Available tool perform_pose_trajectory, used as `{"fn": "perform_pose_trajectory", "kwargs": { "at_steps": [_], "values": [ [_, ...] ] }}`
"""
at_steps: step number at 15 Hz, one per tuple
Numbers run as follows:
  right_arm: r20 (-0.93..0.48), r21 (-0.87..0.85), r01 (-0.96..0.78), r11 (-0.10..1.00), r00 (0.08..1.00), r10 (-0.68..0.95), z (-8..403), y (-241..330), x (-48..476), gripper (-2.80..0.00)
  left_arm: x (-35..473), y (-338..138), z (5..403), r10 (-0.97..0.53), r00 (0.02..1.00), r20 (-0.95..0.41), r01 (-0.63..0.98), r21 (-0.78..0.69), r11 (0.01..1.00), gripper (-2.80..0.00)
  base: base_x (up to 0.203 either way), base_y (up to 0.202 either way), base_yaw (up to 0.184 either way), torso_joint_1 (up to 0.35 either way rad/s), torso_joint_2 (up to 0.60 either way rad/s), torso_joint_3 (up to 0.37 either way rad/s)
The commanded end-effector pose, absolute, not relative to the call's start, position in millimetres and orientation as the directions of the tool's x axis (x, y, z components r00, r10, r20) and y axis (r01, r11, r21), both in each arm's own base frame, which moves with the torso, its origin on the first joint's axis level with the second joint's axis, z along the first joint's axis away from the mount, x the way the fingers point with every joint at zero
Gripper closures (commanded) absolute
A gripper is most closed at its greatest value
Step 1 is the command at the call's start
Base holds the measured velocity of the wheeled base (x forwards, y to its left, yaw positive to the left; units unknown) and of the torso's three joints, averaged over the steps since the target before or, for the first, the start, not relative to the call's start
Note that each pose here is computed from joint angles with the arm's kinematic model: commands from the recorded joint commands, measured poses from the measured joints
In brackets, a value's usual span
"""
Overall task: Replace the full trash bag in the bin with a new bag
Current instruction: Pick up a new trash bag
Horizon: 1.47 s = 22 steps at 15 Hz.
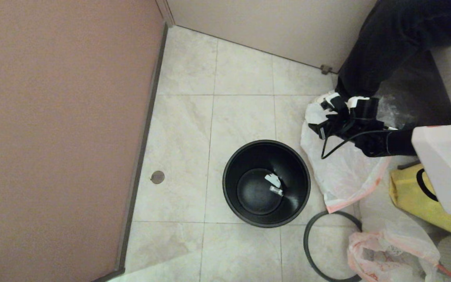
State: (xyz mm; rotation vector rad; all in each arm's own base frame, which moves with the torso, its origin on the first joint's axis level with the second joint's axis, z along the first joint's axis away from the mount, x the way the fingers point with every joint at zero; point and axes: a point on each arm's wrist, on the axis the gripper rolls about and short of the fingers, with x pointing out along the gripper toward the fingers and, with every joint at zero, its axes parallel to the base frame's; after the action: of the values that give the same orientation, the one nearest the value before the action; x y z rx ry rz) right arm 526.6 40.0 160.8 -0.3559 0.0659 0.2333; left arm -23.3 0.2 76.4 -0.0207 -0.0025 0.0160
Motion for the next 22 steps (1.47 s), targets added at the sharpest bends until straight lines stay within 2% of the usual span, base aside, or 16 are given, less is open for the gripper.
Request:
{"fn": "perform_pose_trajectory", "kwargs": {
  "at_steps": [1,5,8,13,14,20,22],
  "values": [
    [-0.098,-0.375,-0.241,0.895,0.971,0.22,156.7,36.6,528.9,-2.8,-23.2,0.2,76.4,0.017,1.0,0.002,-0.017,-0.021,1.0,0.0,0.0,0.0,0.0,0.0,0.0,0.0],
    [-0.145,-0.402,-0.274,0.874,0.961,0.235,130.5,42.4,536.0,-2.8,-23.2,0.2,76.4,0.017,1.0,0.002,-0.017,-0.021,1.0,0.0,0.0,0.0,0.0,0.0,0.0,0.0],
    [-0.218,-0.443,-0.293,0.847,0.952,0.215,91.7,42.6,544.0,-2.8,-23.2,0.2,76.4,0.017,1.0,0.001,-0.017,-0.021,1.0,0.0,0.0,0.0,0.0,0.0,0.0,0.0],
    [-0.245,-0.482,-0.254,0.839,0.958,0.149,71.1,26.7,549.0,-2.8,-23.2,0.2,76.3,0.017,1.0,0.0,-0.017,-0.021,1.0,0.0,0.0,0.0,0.0,0.0,0.0,0.0],
    [-0.249,-0.496,-0.25,0.832,0.958,0.14,68.0,22.6,549.8,0.0,-23.2,0.2,76.4,0.017,1.0,0.002,-0.017,-0.021,1.0,0.0,0.0,0.0,0.0,0.0,0.0,0.0],
    [-0.308,-0.498,-0.262,0.827,0.945,0.114,59.3,13.1,548.8,0.0,-23.2,0.2,76.4,0.017,1.0,0.001,-0.017,-0.021,1.0,0.0,0.0,0.0,0.0,0.0,0.0,0.0],
    [-0.296,-0.498,-0.255,0.829,0.948,0.115,70.9,12.1,546.7,0.0,-23.2,0.2,76.4,0.017,1.0,0.002,-0.017,-0.021,1.0,0.0,0.0,0.0,0.0,0.0,0.0,0.0]
  ]
}}
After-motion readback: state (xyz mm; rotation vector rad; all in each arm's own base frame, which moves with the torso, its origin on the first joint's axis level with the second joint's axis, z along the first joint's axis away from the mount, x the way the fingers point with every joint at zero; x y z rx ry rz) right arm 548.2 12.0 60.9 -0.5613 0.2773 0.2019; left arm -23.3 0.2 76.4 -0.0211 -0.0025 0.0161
